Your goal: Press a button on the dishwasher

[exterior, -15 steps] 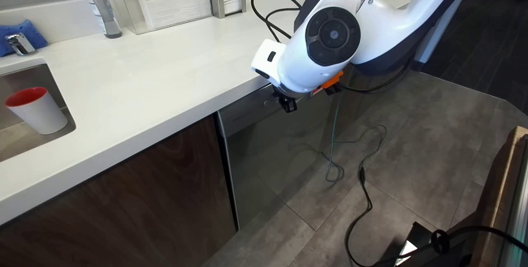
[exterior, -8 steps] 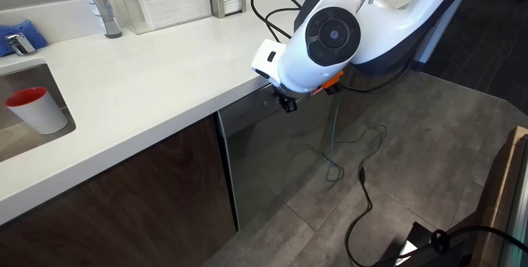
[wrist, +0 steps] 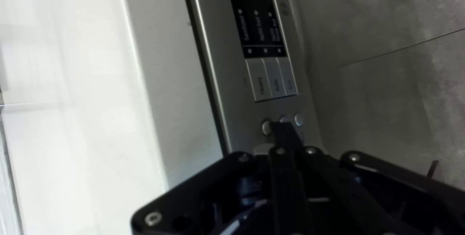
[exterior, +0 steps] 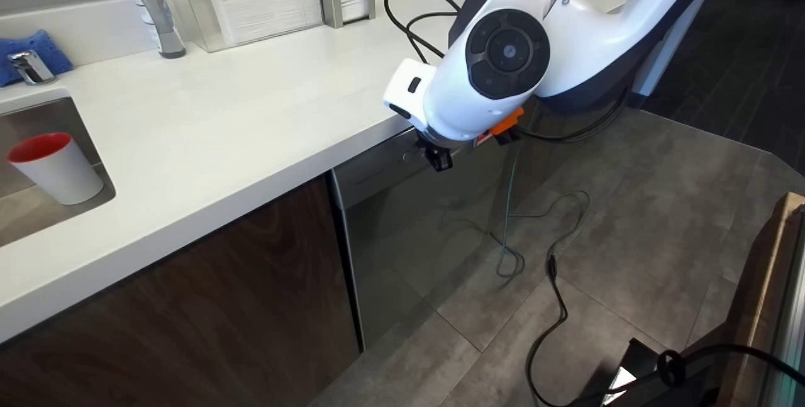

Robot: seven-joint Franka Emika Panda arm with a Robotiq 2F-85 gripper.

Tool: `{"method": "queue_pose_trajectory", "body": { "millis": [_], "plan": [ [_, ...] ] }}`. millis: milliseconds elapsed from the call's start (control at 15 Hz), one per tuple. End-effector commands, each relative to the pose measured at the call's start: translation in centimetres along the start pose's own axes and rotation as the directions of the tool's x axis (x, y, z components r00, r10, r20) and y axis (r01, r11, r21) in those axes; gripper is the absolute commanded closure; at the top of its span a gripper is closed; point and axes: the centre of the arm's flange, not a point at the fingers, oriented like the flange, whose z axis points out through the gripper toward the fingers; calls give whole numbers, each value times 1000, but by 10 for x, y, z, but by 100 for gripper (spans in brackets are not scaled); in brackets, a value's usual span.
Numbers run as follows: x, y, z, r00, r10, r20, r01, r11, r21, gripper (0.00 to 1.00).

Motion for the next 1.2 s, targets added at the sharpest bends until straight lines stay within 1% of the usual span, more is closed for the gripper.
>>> {"method": "queue_pose_trajectory", "body": {
  "millis": [0, 67, 333, 400, 600, 667, 733, 800, 1067, 1133],
  "plan": [
    [-8, 8, -13, 999, 46, -2, -46, 999, -1, 73],
    [-9, 10, -16, 999, 54, -1, -54, 999, -7, 68],
    [-13, 10, -29, 995, 101, 5, -101, 995, 14, 42],
    [-14, 12, -33, 992, 123, 16, -124, 992, 37, 34],
    [-16, 16, -42, 980, 191, 50, -194, 979, 68, 12],
    [-16, 17, -45, 974, 217, 66, -222, 972, 83, 5],
    [-17, 18, -48, 967, 241, 80, -248, 964, 95, 1],
    [-18, 19, -51, 959, 266, 97, -276, 956, 105, 0],
    [-24, 26, -63, 924, 356, 142, -374, 919, 124, 0],
    [-27, 29, -66, 909, 389, 153, -408, 904, 129, 0]
  ]
}}
